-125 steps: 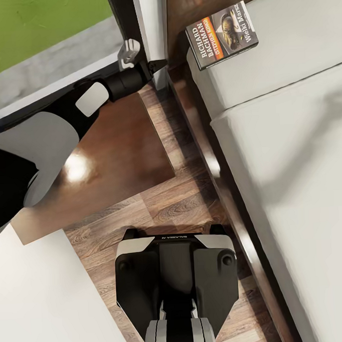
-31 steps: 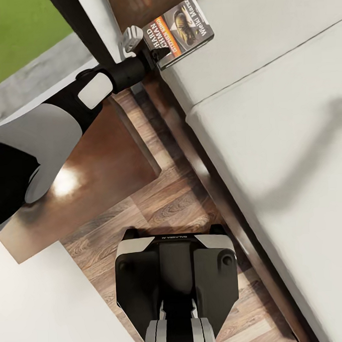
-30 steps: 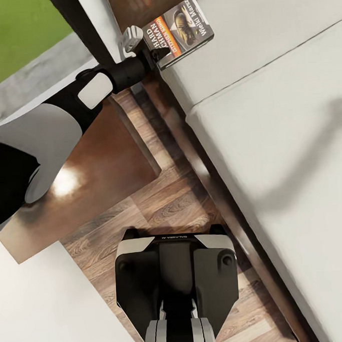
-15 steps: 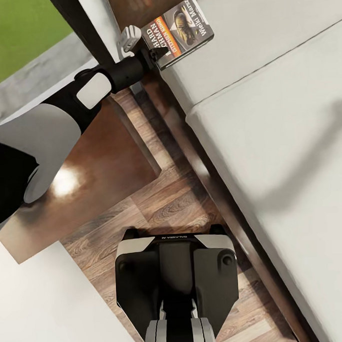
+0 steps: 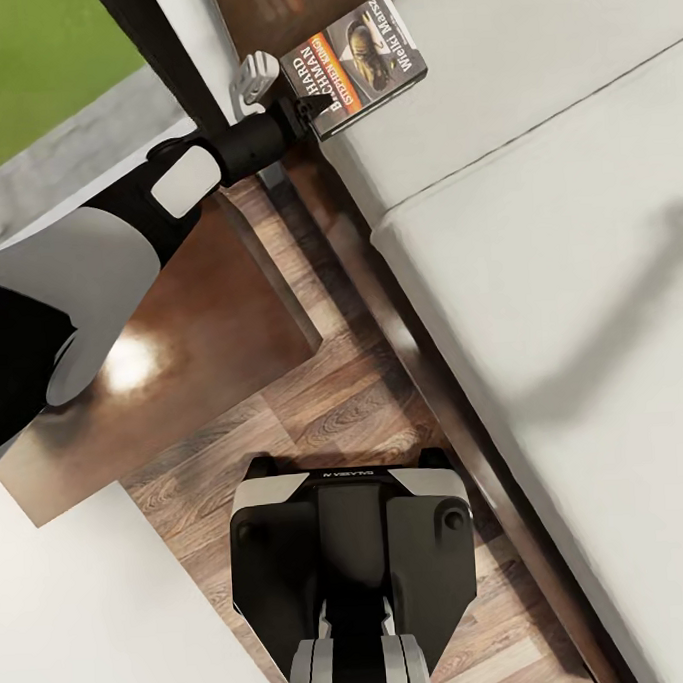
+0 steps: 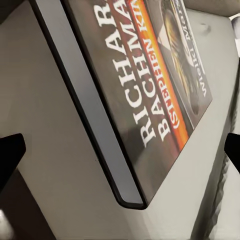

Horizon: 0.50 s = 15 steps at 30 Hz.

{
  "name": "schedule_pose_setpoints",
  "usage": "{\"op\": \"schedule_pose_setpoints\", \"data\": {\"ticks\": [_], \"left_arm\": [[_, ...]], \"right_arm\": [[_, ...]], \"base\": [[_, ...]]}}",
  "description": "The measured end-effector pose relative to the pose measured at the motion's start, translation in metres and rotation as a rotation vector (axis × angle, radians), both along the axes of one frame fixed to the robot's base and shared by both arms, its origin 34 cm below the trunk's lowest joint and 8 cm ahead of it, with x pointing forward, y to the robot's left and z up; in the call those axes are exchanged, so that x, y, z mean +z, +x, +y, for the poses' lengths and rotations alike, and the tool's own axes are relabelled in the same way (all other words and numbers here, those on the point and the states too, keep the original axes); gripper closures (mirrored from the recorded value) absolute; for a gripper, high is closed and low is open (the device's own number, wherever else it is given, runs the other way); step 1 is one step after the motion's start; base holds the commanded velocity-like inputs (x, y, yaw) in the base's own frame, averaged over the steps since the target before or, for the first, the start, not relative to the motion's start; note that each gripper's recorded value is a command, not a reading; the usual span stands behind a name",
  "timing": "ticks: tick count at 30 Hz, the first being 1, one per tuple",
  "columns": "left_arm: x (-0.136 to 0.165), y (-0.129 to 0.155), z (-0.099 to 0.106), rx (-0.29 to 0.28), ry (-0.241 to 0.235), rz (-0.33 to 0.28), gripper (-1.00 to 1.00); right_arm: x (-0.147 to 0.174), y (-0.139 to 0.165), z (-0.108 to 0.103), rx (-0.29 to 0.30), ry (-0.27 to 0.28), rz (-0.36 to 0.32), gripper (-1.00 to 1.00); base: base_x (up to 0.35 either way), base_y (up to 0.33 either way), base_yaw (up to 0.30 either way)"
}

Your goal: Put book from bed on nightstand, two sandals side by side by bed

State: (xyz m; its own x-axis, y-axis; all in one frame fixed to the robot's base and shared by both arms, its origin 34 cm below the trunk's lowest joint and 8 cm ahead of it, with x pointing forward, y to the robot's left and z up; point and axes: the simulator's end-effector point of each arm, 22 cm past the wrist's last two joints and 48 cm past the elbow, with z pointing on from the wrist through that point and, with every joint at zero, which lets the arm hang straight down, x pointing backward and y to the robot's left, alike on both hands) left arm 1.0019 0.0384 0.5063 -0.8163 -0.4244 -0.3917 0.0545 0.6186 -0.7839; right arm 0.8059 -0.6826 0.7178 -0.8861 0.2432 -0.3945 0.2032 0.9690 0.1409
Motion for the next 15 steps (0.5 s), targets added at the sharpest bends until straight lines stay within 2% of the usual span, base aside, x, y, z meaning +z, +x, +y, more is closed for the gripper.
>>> {"op": "schedule_pose_setpoints", "data": {"ticks": [15], "left_arm": [[-0.0033, 0.0002, 0.0036, 0.009, 0.014, 0.006, -1.00]], "right_arm": [[0.0051, -0.0015, -0.0066, -0.007, -0.013, 0.004, -1.00]], "base": [[0.000, 0.000, -0.014]]}}
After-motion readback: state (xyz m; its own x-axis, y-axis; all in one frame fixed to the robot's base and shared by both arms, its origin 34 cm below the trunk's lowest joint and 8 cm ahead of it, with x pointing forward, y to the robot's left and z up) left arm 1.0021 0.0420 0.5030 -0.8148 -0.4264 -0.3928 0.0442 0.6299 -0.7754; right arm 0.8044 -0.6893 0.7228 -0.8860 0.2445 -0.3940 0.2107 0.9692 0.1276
